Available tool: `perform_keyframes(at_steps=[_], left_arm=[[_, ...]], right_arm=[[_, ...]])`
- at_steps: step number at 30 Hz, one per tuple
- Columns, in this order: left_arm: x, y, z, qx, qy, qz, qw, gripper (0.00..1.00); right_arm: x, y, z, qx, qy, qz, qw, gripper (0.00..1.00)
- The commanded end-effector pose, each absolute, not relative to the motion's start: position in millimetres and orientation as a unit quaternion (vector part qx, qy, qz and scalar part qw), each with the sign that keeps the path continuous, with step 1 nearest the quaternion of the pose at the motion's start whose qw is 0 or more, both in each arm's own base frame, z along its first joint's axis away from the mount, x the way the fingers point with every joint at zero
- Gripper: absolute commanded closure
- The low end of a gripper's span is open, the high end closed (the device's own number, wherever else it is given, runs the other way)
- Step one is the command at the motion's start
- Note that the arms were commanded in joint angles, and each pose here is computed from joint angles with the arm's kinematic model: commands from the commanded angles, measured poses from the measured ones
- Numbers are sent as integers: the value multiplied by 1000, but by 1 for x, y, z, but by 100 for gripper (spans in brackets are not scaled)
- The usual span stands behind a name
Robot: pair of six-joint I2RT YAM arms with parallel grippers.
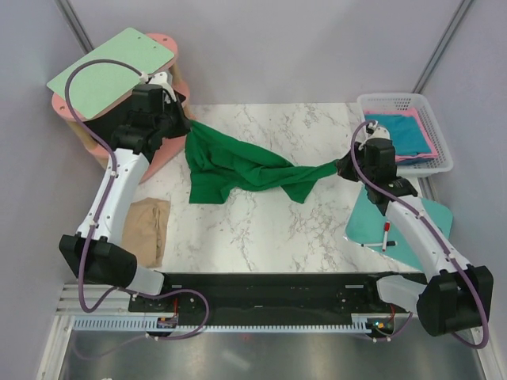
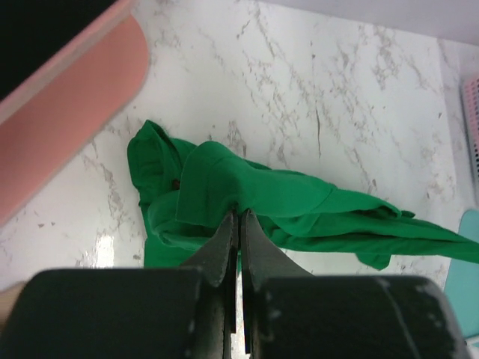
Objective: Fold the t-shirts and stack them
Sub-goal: Flatten out the tshirt
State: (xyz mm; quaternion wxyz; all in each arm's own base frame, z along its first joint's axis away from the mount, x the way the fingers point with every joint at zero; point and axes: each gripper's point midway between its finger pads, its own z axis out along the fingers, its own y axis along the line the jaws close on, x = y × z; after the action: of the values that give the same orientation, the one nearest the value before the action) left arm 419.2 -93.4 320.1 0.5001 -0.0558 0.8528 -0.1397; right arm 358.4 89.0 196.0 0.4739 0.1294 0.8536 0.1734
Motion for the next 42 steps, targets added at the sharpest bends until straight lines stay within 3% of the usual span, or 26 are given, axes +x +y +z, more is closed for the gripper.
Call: perform_keyframes(at_steps=[1, 10, 13, 14, 16, 17, 18, 23, 28, 33, 38, 42], left_arm=[[394, -81, 332, -56, 845, -128, 515, 98], [343, -75, 301, -87, 863, -136, 479, 98], [325, -69, 299, -101, 863, -131, 477, 98], [320, -67, 296, -104, 866, -127, 473, 98], [307, -67, 298, -108, 864, -136, 472, 98], [303, -67, 294, -110, 866, -137, 469, 98], [299, -67, 294, -111, 866, -138, 468, 98], [287, -62, 284, -114, 871, -127, 460, 98], [287, -64, 279, -111, 875, -130, 453, 98], [286, -63, 276, -109, 877, -128, 450, 98], [285, -62, 270, -110, 879, -123, 447, 98], [285, -61, 267, -108, 882, -121, 443, 98]], right_arm=[[333, 103, 173, 103, 873, 209, 430, 100], [238, 129, 94, 107, 912, 279, 281, 100], [227, 132, 95, 98, 911, 289, 276, 65], [230, 130, 98, 92, 910, 286, 287, 44], [246, 125, 114, 87, 902, 269, 325, 26], [254, 121, 120, 87, 899, 258, 344, 11], [267, 117, 128, 89, 895, 246, 361, 8], [323, 117, 135, 98, 881, 226, 403, 12], [370, 128, 101, 132, 880, 241, 387, 17], [391, 140, 103, 186, 846, 342, 364, 22], [402, 139, 119, 195, 835, 360, 368, 25], [406, 144, 117, 198, 834, 374, 354, 35]])
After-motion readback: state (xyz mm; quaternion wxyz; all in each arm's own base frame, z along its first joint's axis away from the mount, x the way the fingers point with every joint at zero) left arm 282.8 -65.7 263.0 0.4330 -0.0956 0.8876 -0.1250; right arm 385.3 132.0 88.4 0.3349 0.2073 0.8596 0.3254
